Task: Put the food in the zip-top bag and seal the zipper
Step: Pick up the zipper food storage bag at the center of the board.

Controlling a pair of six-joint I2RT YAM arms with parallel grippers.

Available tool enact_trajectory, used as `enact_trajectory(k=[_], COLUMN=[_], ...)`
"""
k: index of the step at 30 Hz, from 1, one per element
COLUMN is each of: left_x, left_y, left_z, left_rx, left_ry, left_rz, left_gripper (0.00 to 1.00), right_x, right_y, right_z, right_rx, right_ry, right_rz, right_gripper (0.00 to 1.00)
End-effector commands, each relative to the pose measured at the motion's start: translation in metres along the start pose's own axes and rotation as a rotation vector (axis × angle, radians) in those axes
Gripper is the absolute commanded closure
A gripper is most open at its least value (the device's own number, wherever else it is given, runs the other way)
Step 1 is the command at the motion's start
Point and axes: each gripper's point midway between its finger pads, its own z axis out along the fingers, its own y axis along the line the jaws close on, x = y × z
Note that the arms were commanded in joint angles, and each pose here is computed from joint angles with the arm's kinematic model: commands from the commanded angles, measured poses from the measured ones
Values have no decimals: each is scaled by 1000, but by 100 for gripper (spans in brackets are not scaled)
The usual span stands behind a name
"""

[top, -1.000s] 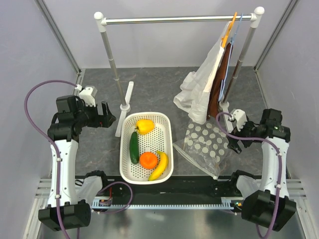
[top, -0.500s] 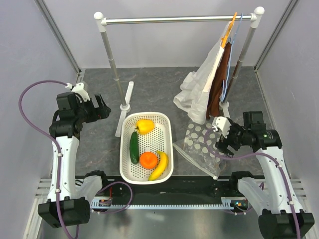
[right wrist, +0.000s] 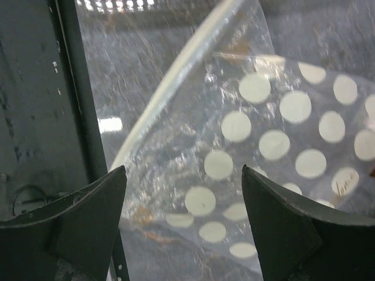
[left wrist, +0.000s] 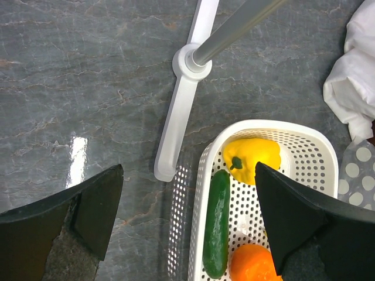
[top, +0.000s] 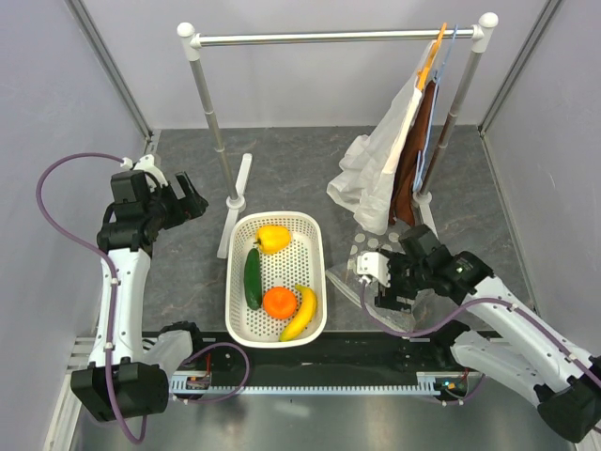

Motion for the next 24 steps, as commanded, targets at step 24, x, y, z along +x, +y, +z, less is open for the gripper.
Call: enact_trajectory(k=[24], left_x=[3], left_y=[22], left_z=[26], left_rx=[-79], left_ry=[-7], left_rz=[2], left_gripper=[0], right_x=[-7], right_y=[9], right_z=[90], right_rx=[201], right_ry=[114], right_rz=[-37], right_gripper=[23])
